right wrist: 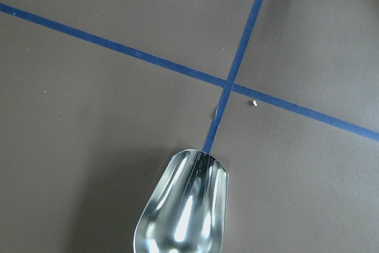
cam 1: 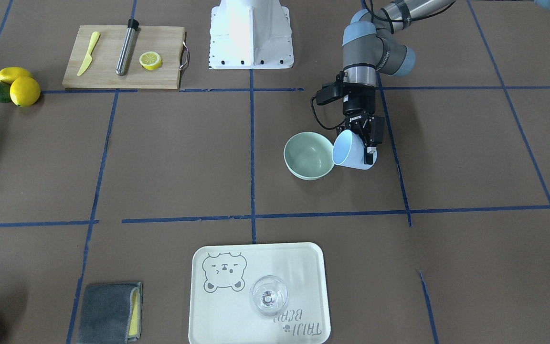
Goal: Pour ice into bowl
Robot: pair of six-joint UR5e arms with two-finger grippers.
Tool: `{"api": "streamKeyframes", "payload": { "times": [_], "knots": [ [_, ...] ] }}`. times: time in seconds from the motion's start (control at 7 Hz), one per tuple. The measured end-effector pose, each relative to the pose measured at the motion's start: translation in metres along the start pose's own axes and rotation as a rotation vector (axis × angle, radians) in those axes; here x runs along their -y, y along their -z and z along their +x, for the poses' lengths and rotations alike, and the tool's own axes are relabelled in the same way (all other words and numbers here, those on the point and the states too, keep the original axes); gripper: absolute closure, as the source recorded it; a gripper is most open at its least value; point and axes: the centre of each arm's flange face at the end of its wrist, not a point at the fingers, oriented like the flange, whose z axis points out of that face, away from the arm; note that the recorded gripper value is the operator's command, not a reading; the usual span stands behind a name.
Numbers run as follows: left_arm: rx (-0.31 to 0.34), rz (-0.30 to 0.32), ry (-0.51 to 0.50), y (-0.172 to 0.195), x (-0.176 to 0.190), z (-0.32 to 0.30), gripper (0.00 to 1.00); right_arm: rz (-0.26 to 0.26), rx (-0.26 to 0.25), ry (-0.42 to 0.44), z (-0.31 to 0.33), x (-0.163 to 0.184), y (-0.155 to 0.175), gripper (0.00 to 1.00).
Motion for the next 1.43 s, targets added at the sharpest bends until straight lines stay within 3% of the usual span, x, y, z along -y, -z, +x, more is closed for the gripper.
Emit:
{"api": "streamKeyframes", "payload": {
  "times": [0.43,1.43],
  "knots": [
    [0.022,0.0,-0.241,0.007,0.005,0.005,1.0,0.001,0.0,-0.004,0.0,0.0,0.0,0.0],
    [0.058,-0.014,-0.64,0.02,0.012,0.014,1.0,0.002,-0.001,-0.006,0.0,0.001,0.001,0.0]
  ]
}}
